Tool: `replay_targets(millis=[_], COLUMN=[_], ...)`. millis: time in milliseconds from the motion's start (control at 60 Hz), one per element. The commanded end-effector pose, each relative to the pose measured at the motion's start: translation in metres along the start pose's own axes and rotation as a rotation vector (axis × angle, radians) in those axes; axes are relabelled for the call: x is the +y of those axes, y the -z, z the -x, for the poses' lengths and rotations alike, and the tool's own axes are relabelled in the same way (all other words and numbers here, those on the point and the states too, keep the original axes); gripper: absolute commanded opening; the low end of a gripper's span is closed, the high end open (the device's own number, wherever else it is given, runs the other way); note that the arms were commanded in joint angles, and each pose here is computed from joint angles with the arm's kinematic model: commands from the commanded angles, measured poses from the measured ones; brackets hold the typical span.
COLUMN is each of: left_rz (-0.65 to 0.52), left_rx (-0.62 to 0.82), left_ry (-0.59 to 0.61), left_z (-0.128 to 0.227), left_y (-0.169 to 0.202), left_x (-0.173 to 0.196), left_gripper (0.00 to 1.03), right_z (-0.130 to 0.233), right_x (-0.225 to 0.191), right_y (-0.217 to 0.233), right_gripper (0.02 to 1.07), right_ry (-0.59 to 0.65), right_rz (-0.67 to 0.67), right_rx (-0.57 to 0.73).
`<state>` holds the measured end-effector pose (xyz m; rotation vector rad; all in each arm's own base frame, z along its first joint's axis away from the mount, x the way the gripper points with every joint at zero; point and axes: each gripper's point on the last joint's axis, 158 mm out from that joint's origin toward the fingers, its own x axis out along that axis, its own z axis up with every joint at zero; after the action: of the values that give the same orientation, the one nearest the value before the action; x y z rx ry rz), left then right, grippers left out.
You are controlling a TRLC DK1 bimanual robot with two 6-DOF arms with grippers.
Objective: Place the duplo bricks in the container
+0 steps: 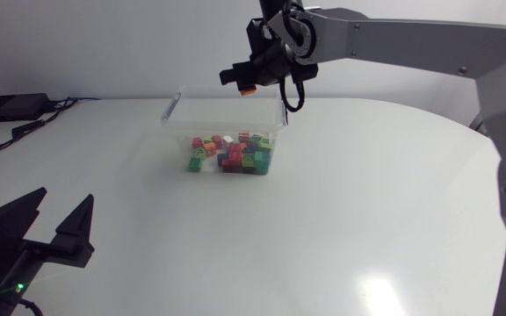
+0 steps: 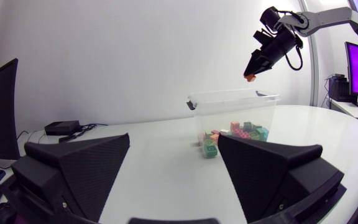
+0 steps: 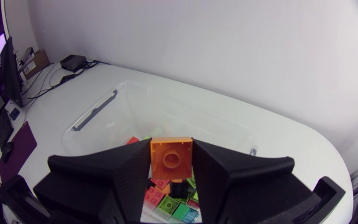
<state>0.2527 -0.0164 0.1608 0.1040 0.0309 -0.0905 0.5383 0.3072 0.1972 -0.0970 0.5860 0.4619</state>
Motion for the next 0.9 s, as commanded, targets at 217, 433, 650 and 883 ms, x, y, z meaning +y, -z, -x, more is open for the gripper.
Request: replay_targets(millis=[217, 433, 650, 883], left_rz=[-0.009, -0.009, -0.009, -0.009], left_rx=[-0.002, -0.002, -0.002, -0.002], left_ry=[-0.001, -0.001, -0.001, -0.003], left_z=[-0.001, -0.001, -0.001, -0.001], left_y=[0.004, 0.004, 0.004, 0.004], left_x=[0.000, 0.000, 0.000, 0.001], left_gripper=[0.99, 0.99, 0.99, 0.99], right_z=[-0.035, -0.009, 0.066, 0.155], right_x=[0.010, -0.002, -0.057, -0.136], right_y=[0.011, -0.007, -0.032, -0.010], right_gripper=[0.97, 1.01, 1.02, 1.02], right_ry=[0.002, 0.029, 0.163, 0.328], right_rz=[0.063, 0.054, 0.033, 0.040], right_rx=[0.019, -0.045, -0.165, -0.253])
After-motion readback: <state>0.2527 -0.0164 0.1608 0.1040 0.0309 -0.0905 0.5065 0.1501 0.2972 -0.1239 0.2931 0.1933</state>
